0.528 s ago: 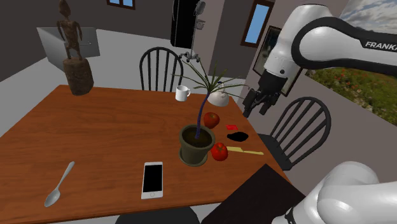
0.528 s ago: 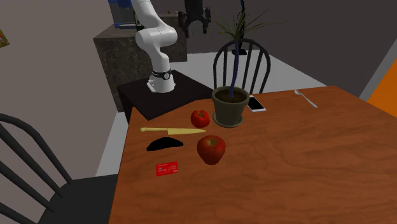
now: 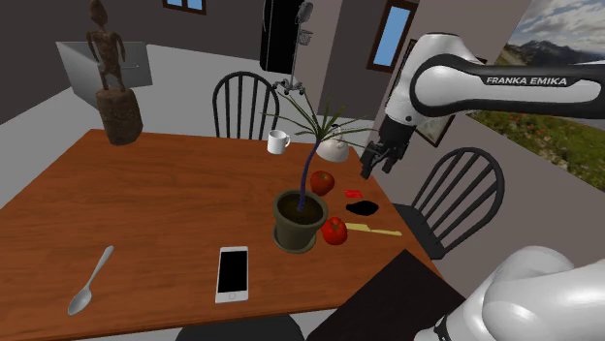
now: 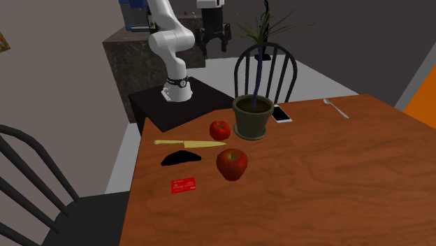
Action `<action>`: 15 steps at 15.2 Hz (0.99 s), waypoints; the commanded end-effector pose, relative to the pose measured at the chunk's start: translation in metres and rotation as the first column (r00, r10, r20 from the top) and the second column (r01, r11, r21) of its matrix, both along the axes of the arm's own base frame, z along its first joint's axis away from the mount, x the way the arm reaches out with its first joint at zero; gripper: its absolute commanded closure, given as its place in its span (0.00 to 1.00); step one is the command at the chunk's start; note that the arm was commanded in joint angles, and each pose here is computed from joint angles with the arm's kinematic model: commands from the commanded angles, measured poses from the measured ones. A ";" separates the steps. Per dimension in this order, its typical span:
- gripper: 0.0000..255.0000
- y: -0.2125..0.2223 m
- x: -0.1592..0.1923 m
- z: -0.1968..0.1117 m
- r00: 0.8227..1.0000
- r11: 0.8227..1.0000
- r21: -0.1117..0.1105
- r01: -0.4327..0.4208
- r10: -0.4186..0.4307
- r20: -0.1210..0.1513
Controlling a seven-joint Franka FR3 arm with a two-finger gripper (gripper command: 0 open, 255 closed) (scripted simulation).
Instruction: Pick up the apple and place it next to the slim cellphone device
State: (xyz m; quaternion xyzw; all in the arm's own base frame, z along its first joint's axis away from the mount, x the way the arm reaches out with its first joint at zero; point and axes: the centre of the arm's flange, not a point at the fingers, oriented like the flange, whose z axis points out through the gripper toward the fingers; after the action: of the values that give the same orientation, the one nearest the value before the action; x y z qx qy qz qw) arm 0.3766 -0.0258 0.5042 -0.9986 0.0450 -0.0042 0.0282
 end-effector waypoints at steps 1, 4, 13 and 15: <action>0.00 -0.010 0.021 -0.013 1.000 1.000 -0.011 -0.029 0.029 -0.001; 0.00 -0.028 0.048 -0.035 0.998 0.997 -0.026 -0.069 0.069 -0.004; 0.00 -0.075 0.135 -0.097 0.982 0.980 -0.069 -0.188 0.187 -0.017; 0.00 -0.085 0.155 -0.111 0.977 0.974 -0.079 -0.214 0.213 -0.020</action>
State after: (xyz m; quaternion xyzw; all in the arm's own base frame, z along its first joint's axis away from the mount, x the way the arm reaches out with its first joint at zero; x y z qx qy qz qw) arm 0.5190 -0.1025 0.4004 -0.9984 -0.0554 0.0024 -0.0090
